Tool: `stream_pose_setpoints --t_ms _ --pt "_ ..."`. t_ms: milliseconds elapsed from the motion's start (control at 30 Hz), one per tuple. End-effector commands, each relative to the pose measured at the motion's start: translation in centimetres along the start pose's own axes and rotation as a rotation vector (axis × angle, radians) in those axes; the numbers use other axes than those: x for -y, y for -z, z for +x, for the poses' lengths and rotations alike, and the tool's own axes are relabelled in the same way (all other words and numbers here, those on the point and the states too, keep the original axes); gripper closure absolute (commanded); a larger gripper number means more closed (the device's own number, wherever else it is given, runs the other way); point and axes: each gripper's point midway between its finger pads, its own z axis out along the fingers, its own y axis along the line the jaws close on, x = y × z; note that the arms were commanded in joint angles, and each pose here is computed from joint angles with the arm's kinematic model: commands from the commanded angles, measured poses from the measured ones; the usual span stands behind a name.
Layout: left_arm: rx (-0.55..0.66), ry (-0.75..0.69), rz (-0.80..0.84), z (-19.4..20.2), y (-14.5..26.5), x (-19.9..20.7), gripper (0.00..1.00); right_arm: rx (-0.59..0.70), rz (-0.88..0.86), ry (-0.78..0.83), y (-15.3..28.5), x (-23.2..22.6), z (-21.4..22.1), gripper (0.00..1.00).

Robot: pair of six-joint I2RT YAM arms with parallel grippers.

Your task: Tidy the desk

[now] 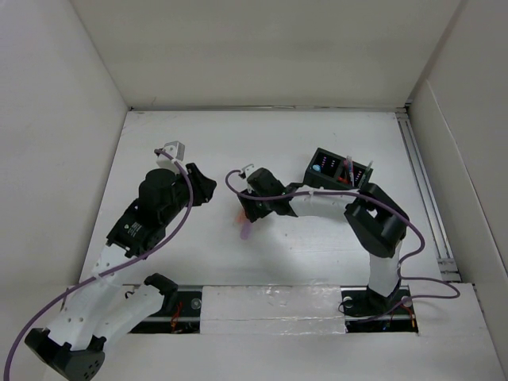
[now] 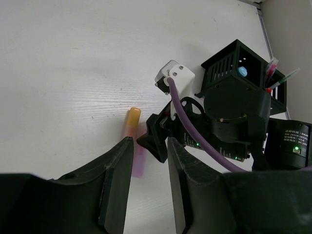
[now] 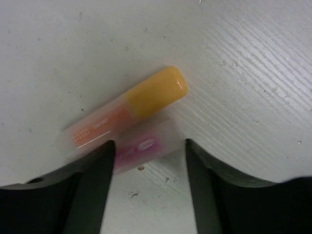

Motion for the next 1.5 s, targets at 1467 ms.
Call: stream_pose_setpoints --t_ms 1467 --pt "0.055 0.000 0.031 -1.7 -0.5 1.1 0.70 -0.159 -0.039 0.147 4.2 2.3 5.3 0.41"
